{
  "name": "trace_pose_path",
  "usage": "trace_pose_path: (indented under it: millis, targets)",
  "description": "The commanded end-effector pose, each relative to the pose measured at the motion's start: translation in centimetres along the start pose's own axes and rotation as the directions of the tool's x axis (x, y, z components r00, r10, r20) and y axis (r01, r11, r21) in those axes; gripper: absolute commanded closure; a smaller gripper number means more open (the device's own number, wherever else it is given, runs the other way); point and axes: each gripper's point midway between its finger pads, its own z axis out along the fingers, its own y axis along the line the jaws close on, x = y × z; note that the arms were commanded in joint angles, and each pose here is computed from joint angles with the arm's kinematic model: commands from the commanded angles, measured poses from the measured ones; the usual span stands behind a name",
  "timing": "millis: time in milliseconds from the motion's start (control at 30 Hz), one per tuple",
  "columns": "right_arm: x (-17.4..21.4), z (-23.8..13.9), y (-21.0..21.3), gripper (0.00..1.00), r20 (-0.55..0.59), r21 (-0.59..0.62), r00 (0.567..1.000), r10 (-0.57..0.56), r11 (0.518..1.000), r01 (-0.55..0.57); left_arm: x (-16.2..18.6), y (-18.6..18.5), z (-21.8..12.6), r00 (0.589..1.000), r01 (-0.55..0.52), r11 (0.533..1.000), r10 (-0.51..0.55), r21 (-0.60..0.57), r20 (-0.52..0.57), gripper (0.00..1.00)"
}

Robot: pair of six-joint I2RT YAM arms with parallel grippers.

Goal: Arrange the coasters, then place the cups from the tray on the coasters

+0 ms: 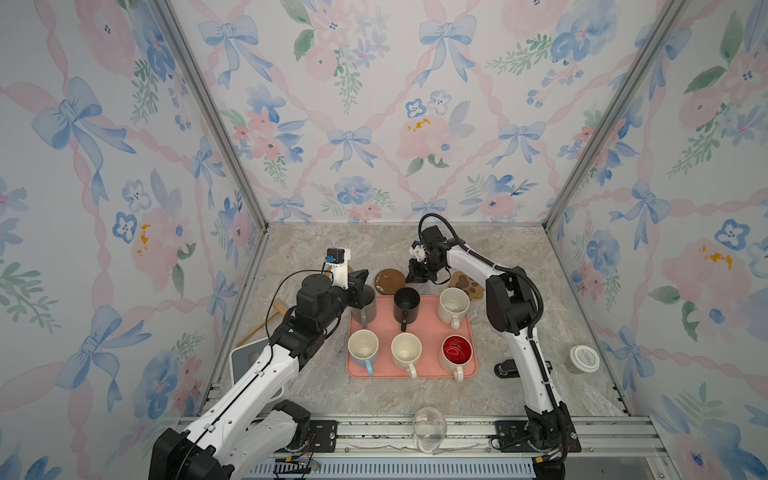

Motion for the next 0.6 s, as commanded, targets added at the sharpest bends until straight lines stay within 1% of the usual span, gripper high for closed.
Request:
trace_pose_path:
  millis: [0, 567]
  targets:
    - [0.4, 1.4, 0.7, 1.0, -0.029, -0.042, 0.999, 0.024, 0.999, -0.025, 0.6, 0.2, -0.3, 1.0, 0.009, 1.0, -0.009, -0.012, -0.008, 1.0]
    - [0.5, 3.1, 3.0, 1.0, -0.051, -0.171, 0.997, 0.054, 0.983, -0.062, 0.8, 0.3, -0.5, 1.0, 0.012, 1.0, -0.012, -0.016, -0.011, 1.0]
